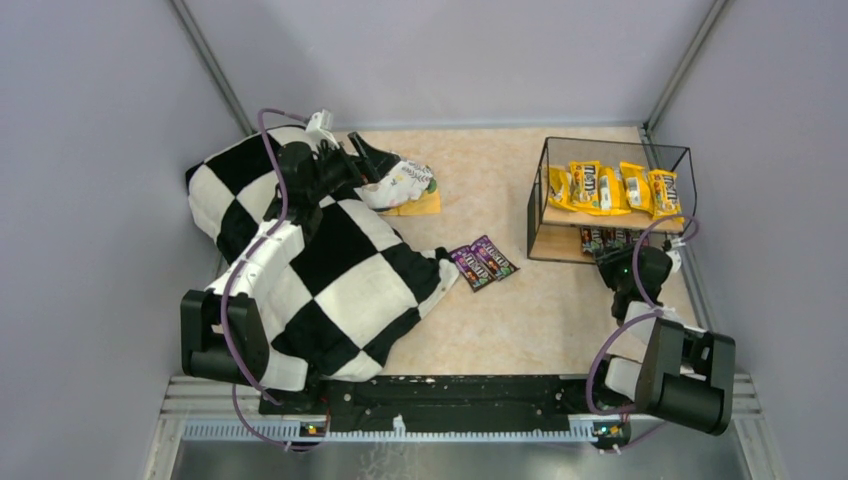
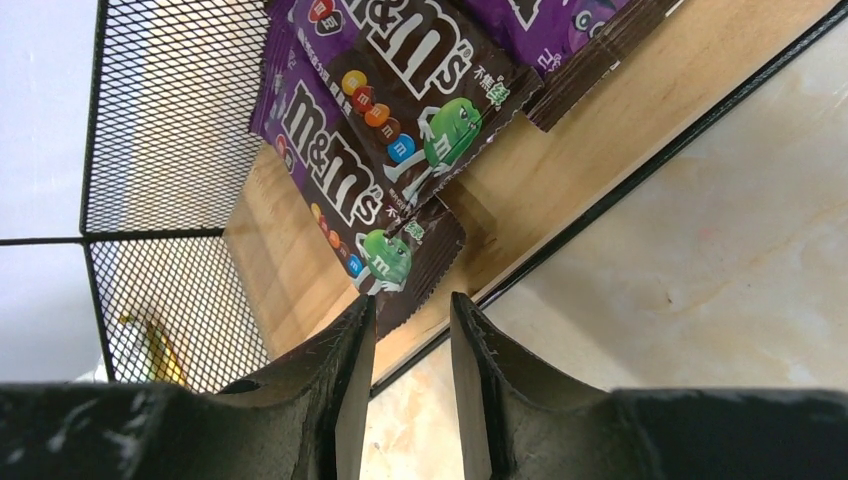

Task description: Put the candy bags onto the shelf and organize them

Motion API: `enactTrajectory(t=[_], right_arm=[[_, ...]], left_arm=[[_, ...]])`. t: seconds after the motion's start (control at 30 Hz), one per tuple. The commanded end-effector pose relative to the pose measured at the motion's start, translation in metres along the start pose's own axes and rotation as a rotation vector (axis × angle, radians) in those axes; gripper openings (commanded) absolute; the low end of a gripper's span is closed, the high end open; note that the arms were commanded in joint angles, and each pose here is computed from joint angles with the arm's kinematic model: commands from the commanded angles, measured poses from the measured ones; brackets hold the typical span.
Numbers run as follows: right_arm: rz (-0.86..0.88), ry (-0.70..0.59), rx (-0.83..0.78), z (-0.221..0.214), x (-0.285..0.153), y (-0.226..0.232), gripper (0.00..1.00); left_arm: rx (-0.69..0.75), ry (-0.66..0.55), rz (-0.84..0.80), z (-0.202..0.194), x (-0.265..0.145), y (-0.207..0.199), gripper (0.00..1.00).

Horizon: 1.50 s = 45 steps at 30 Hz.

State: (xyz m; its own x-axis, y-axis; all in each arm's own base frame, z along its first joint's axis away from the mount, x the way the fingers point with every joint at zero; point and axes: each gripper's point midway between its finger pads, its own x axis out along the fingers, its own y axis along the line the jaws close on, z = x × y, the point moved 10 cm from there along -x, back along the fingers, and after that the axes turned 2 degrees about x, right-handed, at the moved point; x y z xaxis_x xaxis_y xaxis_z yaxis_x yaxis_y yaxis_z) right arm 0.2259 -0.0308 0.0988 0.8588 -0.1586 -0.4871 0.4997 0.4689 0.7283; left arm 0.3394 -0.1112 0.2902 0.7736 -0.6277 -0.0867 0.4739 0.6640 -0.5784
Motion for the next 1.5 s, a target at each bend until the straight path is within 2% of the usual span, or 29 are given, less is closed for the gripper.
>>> enactTrajectory(t=[0.0, 0.33, 0.83, 0.9, 1.1, 1.23, 1.3, 1.47], right_arm=[[0.052, -0.016, 0.005, 0.003, 0.005, 0.004, 0.33], [0.100, -0.028, 0.006, 0.001, 0.011, 0.016, 0.18], [0.133, -0.009, 0.011, -0.003, 0.019, 0.022, 0.17], [0.134, -0.004, 0.006, -0.003, 0.018, 0.022, 0.21], [0.076, 0.019, -0.012, -0.006, -0.006, 0.017, 0.47], [-0.043, 0.022, -0.050, -0.005, -0.033, 0.011, 0.60], [-0.091, 0.049, -0.080, -0.006, -0.052, 0.008, 0.61], [-0.053, 0.111, -0.171, -0.004, -0.087, 0.018, 0.62]], left_arm=[[0.028, -0.031, -0.026, 0.007, 0.005, -0.002, 0.99], [0.028, -0.028, -0.023, 0.007, 0.005, -0.001, 0.98], [0.026, -0.034, -0.026, 0.010, 0.003, -0.001, 0.98], [0.025, -0.033, -0.025, 0.009, 0.004, -0.001, 0.99], [0.028, -0.033, -0.021, 0.009, 0.004, 0.000, 0.98], [0.027, -0.036, -0.024, 0.010, 0.003, -0.001, 0.98], [0.025, -0.034, -0.024, 0.010, 0.003, -0.001, 0.98], [0.021, -0.030, -0.029, 0.009, 0.004, -0.002, 0.98]])
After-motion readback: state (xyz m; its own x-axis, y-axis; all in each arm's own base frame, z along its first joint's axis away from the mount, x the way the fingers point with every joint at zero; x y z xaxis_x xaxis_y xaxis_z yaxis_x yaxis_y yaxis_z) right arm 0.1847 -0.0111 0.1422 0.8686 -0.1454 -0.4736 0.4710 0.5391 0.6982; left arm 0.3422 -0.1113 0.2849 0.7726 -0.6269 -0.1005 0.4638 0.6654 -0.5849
